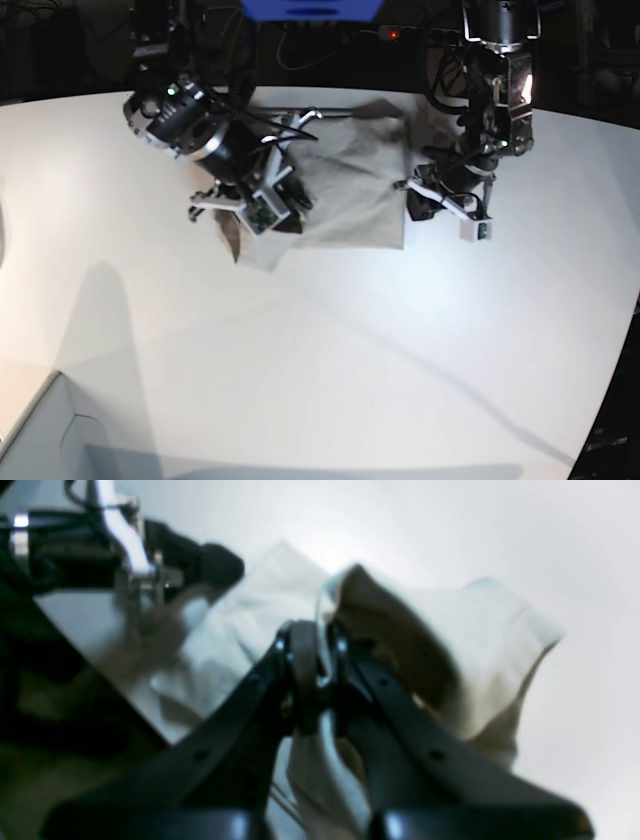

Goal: Layout the t-shirt on the table in an organized manner, then fold the t-shirt properly
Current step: 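Carry the strip end with the right gripper over onto the stack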

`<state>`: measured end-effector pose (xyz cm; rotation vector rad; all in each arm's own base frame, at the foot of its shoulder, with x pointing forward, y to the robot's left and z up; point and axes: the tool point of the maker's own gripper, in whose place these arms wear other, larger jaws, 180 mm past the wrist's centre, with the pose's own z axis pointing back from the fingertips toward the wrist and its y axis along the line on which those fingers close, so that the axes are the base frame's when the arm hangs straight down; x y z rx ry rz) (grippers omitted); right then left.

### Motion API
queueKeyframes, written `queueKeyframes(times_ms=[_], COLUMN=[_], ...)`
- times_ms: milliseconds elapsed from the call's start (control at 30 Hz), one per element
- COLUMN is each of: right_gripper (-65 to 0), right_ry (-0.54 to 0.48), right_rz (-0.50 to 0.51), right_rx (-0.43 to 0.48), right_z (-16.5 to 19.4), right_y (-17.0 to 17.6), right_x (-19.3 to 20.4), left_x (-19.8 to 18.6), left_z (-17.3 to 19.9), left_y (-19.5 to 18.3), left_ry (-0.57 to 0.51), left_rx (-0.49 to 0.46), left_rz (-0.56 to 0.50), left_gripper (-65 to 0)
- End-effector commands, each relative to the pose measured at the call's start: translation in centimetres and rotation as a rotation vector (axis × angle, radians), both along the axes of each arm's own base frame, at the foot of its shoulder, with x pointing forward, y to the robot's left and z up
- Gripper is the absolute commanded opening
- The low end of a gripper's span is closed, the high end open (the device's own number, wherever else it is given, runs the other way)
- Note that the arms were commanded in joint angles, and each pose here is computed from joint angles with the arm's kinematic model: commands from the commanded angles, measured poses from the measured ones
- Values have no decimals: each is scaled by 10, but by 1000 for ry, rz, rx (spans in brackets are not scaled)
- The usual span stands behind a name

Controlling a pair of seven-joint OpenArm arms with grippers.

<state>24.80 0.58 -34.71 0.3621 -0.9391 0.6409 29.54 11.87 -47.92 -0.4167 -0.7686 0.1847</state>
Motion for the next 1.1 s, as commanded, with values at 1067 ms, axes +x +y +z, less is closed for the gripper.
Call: queueKeyframes(times_ms=[1067], right_gripper=[-650], right_ry=[17], right_rz=[299], right_rx=[28], right_z=[-5], right_y=[101], right_x=[18], left_x=[-6], left_z=[-2], left_y=[24], left_ry=[36], left_rx=[80], left_rz=[-13], left_gripper=[-650])
